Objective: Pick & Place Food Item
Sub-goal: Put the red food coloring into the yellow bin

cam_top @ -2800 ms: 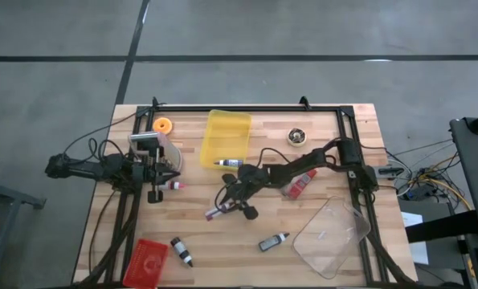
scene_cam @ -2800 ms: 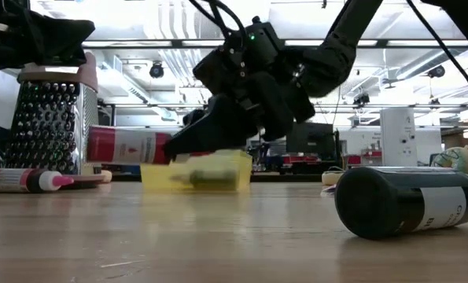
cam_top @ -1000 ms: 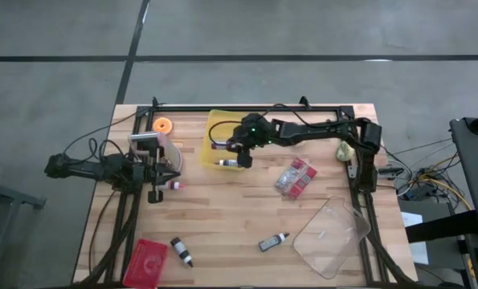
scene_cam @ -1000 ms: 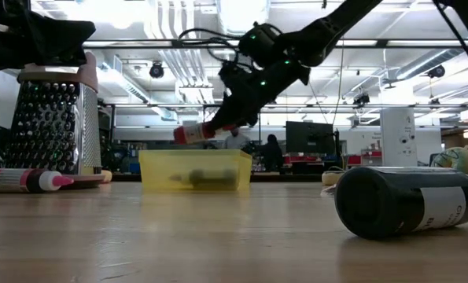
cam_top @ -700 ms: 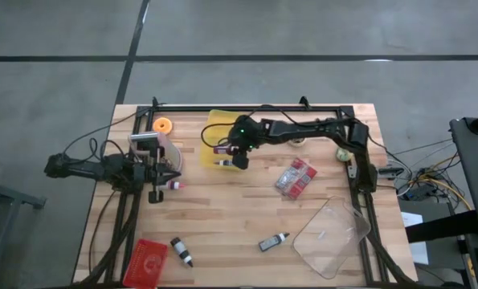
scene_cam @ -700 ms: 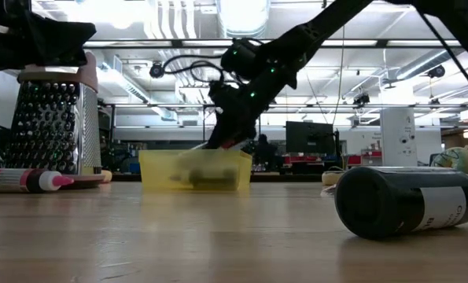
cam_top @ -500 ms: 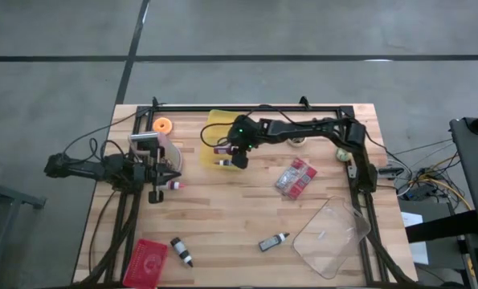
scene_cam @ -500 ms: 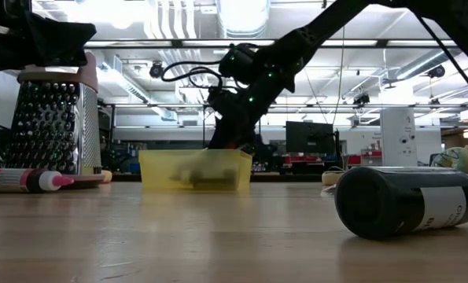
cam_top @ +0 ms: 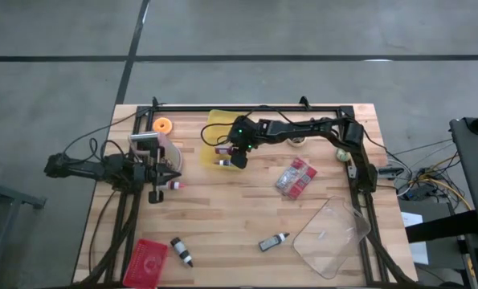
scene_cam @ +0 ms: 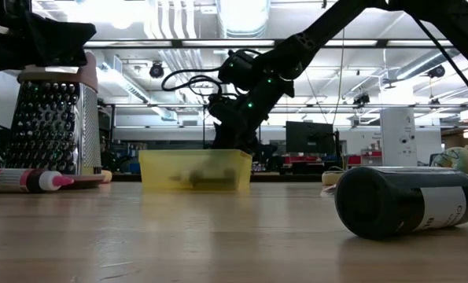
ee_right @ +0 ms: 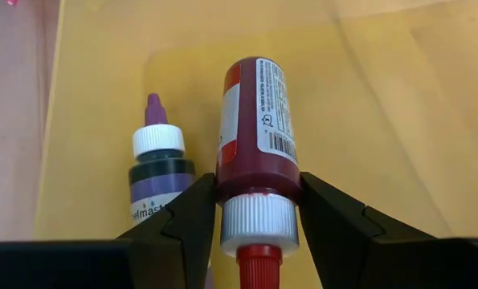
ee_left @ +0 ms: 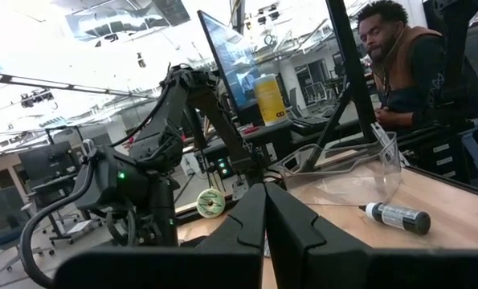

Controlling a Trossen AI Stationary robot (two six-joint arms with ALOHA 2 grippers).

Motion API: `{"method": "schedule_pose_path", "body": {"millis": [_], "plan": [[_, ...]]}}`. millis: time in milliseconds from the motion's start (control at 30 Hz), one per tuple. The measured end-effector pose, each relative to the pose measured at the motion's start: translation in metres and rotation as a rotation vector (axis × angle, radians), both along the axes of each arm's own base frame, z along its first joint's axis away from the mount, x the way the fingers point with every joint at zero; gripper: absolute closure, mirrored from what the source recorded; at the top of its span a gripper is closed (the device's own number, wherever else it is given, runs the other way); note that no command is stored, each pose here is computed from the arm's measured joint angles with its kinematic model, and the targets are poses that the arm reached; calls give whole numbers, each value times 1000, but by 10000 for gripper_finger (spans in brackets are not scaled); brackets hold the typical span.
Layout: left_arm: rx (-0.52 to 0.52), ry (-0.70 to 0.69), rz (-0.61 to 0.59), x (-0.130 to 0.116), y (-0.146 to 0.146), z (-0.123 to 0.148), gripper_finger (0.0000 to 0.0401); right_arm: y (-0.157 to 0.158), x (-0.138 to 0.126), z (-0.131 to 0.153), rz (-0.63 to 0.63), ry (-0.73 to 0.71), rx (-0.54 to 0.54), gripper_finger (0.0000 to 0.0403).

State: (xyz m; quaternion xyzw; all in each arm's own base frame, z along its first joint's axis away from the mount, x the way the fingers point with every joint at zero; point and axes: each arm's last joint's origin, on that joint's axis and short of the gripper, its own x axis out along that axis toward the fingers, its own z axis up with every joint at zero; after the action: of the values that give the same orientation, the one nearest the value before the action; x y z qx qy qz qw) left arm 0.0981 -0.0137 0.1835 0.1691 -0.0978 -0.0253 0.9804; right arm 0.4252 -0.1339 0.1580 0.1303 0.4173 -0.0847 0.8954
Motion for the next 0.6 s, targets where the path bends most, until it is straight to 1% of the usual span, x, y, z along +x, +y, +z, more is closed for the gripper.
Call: {"method": "schedule_pose_path", "body": {"millis": [133,600], "plan": [[0,0,0,0,0,0,388,-1,-1,-1,-35,4,29,244],[0,0,0,0,0,0,388,-1,-1,-2,-39,6,33,243]]}}
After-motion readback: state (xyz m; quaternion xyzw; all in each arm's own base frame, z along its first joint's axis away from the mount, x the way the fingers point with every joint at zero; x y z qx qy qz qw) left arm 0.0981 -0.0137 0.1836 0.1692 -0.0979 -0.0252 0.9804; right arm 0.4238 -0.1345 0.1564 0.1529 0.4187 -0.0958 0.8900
